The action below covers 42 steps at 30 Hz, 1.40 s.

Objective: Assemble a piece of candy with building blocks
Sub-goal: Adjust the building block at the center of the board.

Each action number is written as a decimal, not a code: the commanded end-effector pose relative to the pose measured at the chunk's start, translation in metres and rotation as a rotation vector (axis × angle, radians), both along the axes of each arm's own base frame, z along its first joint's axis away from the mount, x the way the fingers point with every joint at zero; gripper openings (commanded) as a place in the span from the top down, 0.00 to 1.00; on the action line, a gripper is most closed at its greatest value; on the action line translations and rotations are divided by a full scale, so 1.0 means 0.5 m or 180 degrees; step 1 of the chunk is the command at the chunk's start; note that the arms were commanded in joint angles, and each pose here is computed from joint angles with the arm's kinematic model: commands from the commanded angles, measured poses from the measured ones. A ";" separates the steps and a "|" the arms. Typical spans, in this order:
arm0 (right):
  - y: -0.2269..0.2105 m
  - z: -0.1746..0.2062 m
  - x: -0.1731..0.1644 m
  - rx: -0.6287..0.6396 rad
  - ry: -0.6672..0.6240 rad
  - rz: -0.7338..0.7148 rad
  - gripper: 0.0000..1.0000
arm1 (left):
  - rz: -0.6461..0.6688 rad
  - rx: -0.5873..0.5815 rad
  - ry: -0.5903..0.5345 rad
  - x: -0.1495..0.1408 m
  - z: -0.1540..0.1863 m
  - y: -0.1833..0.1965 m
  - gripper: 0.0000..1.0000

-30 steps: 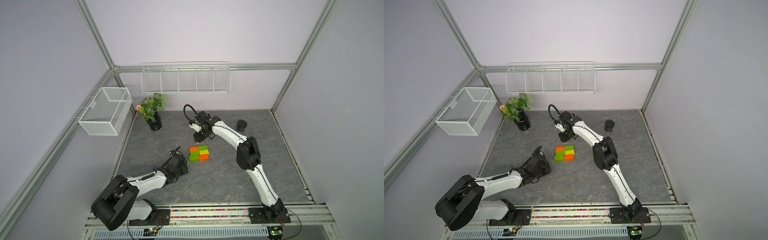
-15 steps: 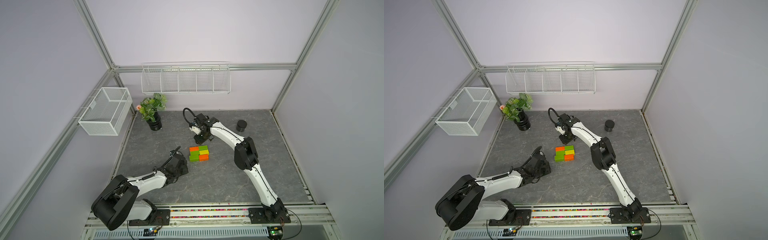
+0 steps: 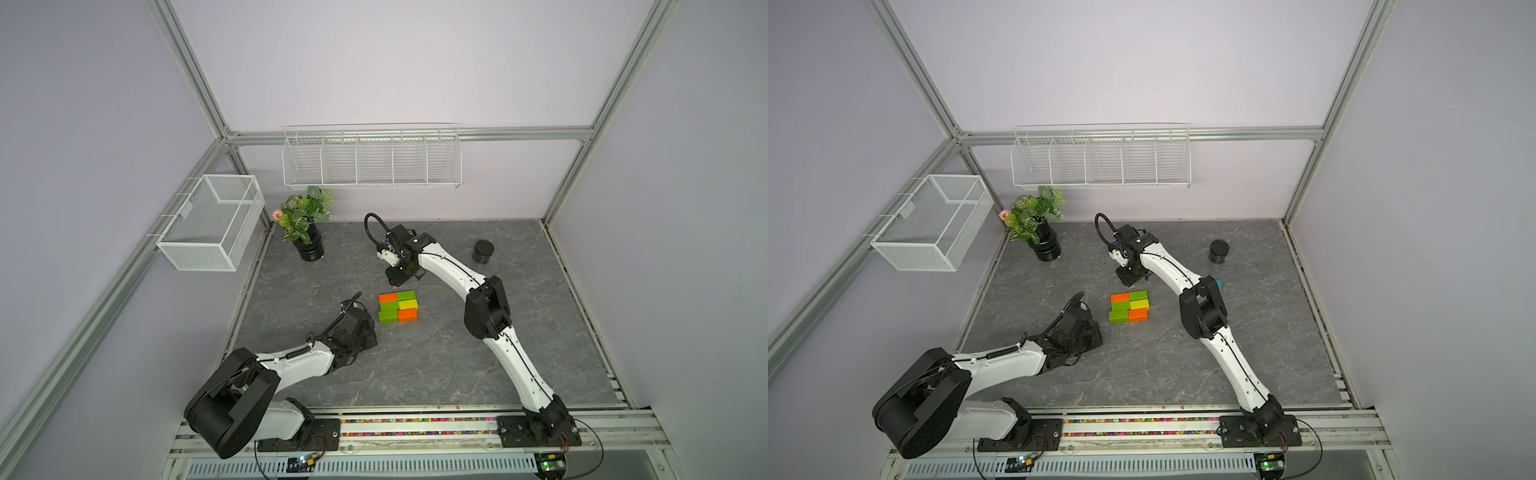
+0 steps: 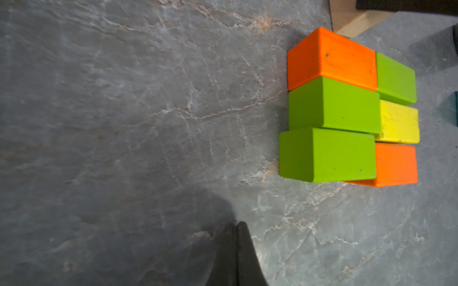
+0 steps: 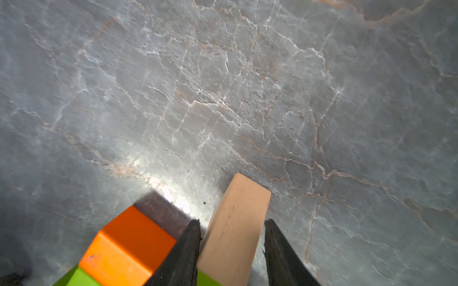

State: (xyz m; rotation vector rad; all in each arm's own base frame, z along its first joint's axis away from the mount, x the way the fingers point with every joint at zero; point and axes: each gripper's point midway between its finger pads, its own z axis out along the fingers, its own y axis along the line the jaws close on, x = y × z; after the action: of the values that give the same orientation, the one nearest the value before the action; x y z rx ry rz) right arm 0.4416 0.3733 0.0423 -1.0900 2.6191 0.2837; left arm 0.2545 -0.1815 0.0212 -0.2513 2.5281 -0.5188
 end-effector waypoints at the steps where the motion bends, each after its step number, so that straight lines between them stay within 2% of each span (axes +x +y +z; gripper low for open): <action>1: -0.015 -0.016 -0.015 -0.0148 0.0119 -0.0060 0.55 | 0.0000 0.0216 0.0370 -0.045 -0.054 0.029 1.00; 10: -0.026 -0.019 -0.009 -0.0234 0.0080 -0.0124 0.59 | -0.0023 0.0209 0.0399 -0.044 -0.061 0.024 1.00; 17: -0.023 -0.026 -0.006 -0.0207 0.0084 -0.0148 0.82 | -0.0037 0.0223 0.0427 -0.045 -0.065 0.022 1.00; 22: -0.007 -0.003 -0.005 0.0156 0.0237 -0.0209 0.86 | -0.0035 0.0220 0.0422 -0.043 -0.062 0.022 1.00; 27: 0.013 0.029 0.011 0.0914 0.0532 -0.0421 0.86 | -0.0032 0.0226 0.0415 -0.043 -0.061 0.023 1.00; 34: 0.005 0.015 0.032 0.1583 0.1050 -0.0718 0.84 | -0.0039 0.0239 0.0428 -0.044 -0.063 0.023 1.00; 37: -0.005 -0.001 0.037 0.1587 0.1125 -0.0782 0.82 | -0.0038 0.0233 0.0428 -0.043 -0.062 0.022 1.00; 42: -0.039 -0.039 0.034 0.1224 0.1043 -0.0874 0.62 | -0.0025 0.0234 0.0436 -0.045 -0.064 0.024 1.00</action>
State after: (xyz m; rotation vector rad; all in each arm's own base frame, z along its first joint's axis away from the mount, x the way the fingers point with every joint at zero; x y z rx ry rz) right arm 0.4677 0.3590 0.0397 -0.5980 2.7111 0.9814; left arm 0.2599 -0.1888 0.0213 -0.2454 2.5208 -0.5455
